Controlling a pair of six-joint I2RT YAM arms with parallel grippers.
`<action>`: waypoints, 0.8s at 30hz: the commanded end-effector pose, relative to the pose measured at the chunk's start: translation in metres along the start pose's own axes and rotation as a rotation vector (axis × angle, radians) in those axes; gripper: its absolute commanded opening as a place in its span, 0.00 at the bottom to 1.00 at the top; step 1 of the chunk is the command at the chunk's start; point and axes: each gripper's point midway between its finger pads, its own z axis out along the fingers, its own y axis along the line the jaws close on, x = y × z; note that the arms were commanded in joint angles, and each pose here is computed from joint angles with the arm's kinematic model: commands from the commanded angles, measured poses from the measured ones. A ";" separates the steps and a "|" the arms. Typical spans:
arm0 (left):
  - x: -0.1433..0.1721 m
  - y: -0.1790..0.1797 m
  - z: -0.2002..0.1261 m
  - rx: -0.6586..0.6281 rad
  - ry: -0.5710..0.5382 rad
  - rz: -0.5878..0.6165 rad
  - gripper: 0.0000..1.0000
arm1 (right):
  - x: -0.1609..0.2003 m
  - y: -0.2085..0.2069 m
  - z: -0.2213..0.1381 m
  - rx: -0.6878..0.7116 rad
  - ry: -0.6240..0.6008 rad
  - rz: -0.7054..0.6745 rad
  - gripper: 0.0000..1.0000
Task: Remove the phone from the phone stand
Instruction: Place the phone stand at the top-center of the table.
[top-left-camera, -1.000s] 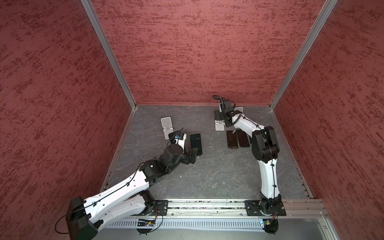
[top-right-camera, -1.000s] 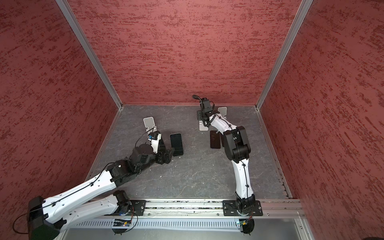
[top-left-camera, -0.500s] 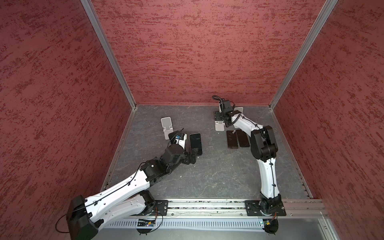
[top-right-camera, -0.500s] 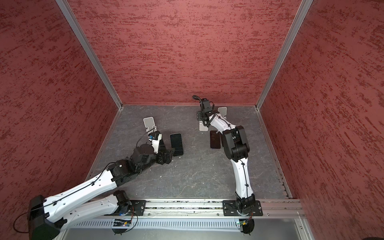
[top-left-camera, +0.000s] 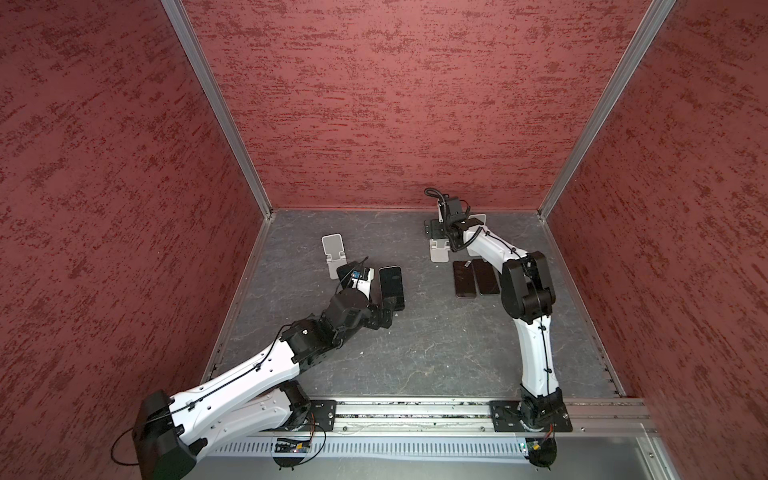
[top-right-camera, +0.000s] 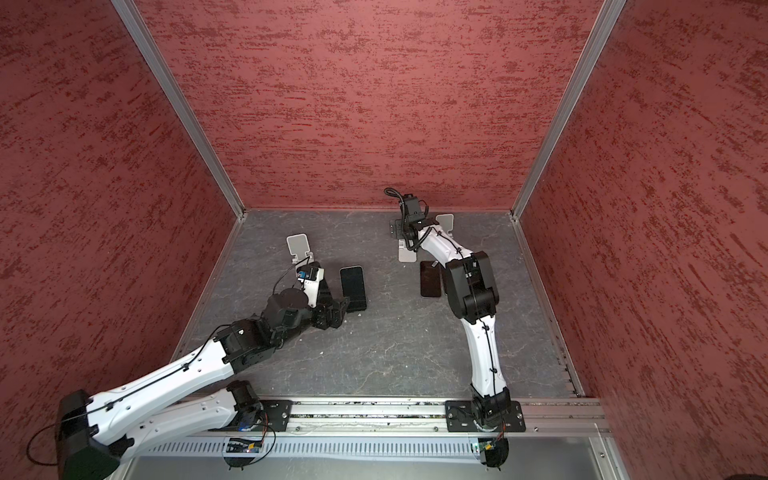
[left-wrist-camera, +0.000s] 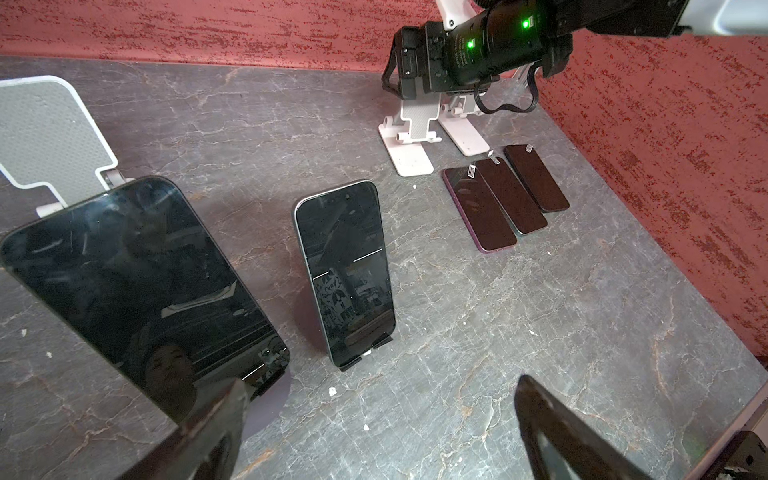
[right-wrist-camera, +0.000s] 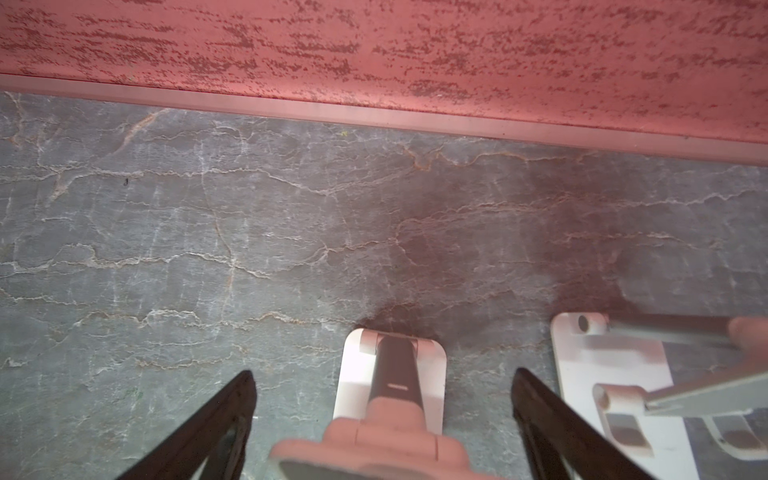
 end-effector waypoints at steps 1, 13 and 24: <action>-0.009 -0.004 -0.003 -0.001 -0.008 -0.003 1.00 | -0.027 -0.005 -0.020 0.015 -0.056 -0.004 0.98; -0.014 -0.007 0.004 -0.020 0.014 0.019 1.00 | -0.054 -0.010 -0.066 0.020 -0.139 0.005 0.99; -0.015 -0.005 0.007 -0.037 0.009 0.006 1.00 | -0.056 -0.012 -0.123 -0.032 -0.227 0.055 0.99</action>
